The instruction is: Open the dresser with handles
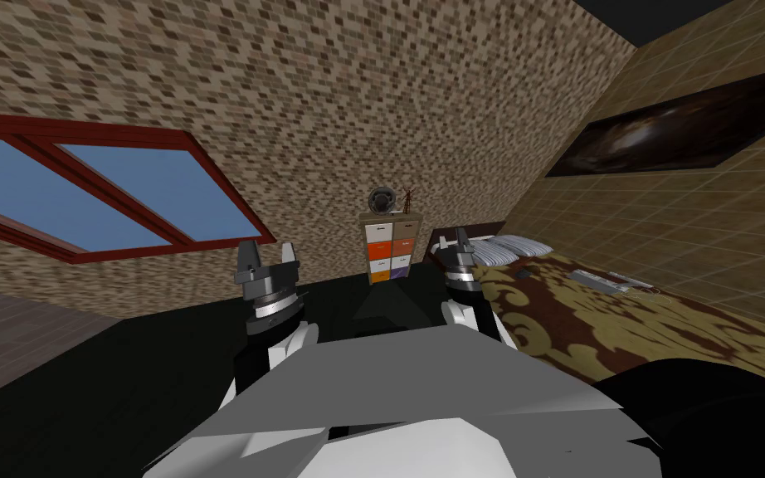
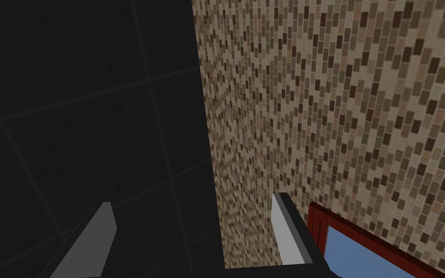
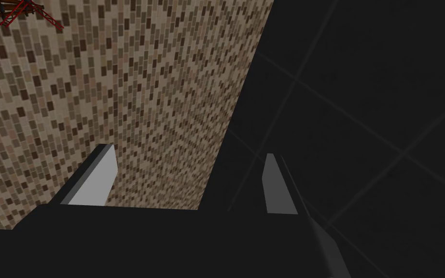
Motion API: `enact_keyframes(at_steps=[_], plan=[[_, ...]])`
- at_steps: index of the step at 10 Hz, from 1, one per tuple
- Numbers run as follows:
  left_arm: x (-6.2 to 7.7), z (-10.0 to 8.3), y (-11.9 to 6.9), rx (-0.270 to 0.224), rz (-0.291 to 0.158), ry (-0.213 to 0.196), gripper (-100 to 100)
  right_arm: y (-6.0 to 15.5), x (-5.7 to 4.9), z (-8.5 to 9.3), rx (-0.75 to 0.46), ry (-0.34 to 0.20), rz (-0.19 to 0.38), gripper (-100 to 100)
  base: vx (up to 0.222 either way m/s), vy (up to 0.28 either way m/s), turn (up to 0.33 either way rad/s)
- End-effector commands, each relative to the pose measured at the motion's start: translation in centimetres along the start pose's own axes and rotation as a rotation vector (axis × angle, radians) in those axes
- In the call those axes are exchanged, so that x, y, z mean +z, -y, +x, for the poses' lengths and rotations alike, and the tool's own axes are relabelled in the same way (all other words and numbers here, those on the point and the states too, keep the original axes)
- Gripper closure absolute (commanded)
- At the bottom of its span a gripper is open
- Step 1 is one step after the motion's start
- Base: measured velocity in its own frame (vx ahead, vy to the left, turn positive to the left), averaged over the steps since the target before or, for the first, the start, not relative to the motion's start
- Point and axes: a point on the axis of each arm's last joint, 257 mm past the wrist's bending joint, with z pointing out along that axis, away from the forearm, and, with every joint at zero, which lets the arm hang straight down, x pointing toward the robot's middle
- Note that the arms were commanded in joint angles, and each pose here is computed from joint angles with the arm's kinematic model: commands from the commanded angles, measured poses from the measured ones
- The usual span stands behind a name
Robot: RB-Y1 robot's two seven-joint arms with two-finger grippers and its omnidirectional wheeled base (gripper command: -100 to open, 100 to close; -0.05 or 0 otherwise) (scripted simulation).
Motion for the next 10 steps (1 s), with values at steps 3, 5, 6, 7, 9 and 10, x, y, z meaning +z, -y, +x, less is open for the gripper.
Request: enact_keyframes(at_steps=[3, 5, 6, 7, 9, 10], plan=[[0.00, 0.00, 0.01, 0.000, 0.000, 0.000, 0, -0.01, 0.00, 0.00, 0.000, 0.000, 0.000, 0, 0.000, 0.000, 0.000], [0.00, 0.00, 0.01, 0.000, 0.000, 0.000, 0, -0.01, 0.00, 0.00, 0.000, 0.000, 0.000, 0, 0.000, 0.000, 0.000], [0.00, 0.00, 0.01, 0.000, 0.000, 0.000, 0, -0.01, 0.00, 0.00, 0.000, 0.000, 0.000, 0, 0.000, 0.000, 0.000], [0.00, 0.00, 0.01, 0.000, 0.000, 0.000, 0, -0.02, 0.00, 0.00, 0.000, 0.000, 0.000, 0, 0.000, 0.000, 0.000], [0.01, 0.00, 0.01, 0.000, 0.000, 0.000, 0, -0.02, 0.01, 0.00, 0.000, 0.000, 0.000, 0, 0.000, 0.000, 0.000], [0.01, 0.00, 0.01, 0.000, 0.000, 0.000, 0, 0.39, 0.07, 0.49, -0.060, -0.039, 0.008, -100, 0.028, 0.019, 0.018]])
